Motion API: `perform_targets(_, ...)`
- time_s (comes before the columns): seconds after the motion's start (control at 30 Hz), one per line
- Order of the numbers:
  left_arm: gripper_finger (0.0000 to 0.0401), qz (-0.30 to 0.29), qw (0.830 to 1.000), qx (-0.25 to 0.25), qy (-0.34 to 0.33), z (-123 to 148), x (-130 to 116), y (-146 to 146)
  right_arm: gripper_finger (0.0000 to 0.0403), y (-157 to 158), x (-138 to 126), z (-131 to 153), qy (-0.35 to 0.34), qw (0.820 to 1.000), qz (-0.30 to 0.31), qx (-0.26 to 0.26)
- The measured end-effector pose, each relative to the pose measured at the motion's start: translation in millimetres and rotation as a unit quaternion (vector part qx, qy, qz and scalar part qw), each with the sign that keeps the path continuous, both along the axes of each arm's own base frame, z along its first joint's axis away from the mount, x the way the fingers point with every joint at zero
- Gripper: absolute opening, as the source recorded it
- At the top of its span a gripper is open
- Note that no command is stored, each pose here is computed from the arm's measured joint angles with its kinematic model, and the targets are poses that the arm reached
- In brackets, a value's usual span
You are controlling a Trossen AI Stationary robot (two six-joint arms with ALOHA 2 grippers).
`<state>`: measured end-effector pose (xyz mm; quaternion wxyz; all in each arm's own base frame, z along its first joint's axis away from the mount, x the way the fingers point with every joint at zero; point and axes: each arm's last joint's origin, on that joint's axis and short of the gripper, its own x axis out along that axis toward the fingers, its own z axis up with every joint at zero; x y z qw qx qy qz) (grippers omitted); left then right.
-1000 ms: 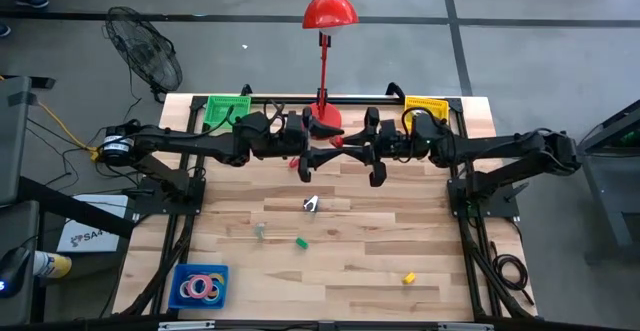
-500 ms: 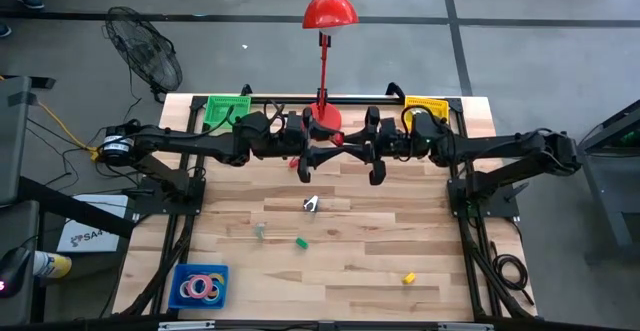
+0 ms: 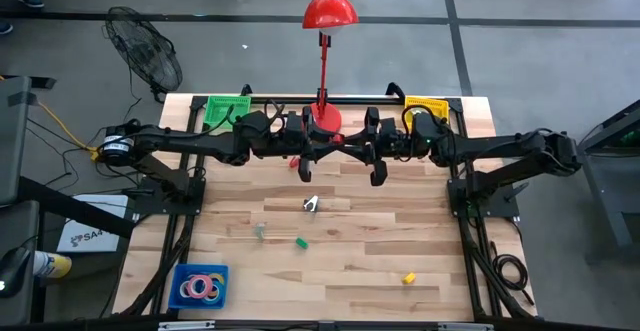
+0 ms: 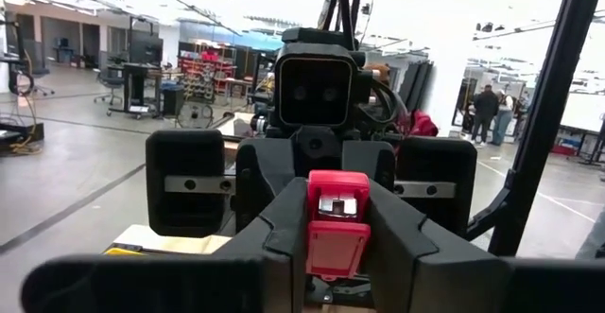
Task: Pick and place Stapler, Stapler remover, tape
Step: Put the bottom right red stapler into the green basket
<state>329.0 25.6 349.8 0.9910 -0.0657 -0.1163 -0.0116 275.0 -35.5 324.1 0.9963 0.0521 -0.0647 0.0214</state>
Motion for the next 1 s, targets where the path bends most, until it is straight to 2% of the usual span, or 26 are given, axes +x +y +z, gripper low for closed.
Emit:
perform_targets(0.43, 0.0068, 0.012, 1.0, 0.006, 0.002, 0, 0, 0, 0.0114, 0, -5, 5, -0.004, 1.0, -0.009, 0.006)
perform_targets(0.67, 0.0068, 0.028, 1.0, 0.008, 0.011, -2, -1, 13, 0.0166, -1, -11, 5, 0.02, 1.0, -0.023, 0.009)
perform_targets(0.87, 0.0068, 0.068, 0.995, 0.018, 0.075, -8, -10, 36, 0.0219, -3, -16, -5, 0.083, 0.993, -0.07, 0.036)
perform_targets(1.0, 0.0069, 0.118, 0.978, 0.014, 0.172, -17, -24, 55, 0.023, -3, -20, -8, 0.114, 0.989, -0.079, 0.04)
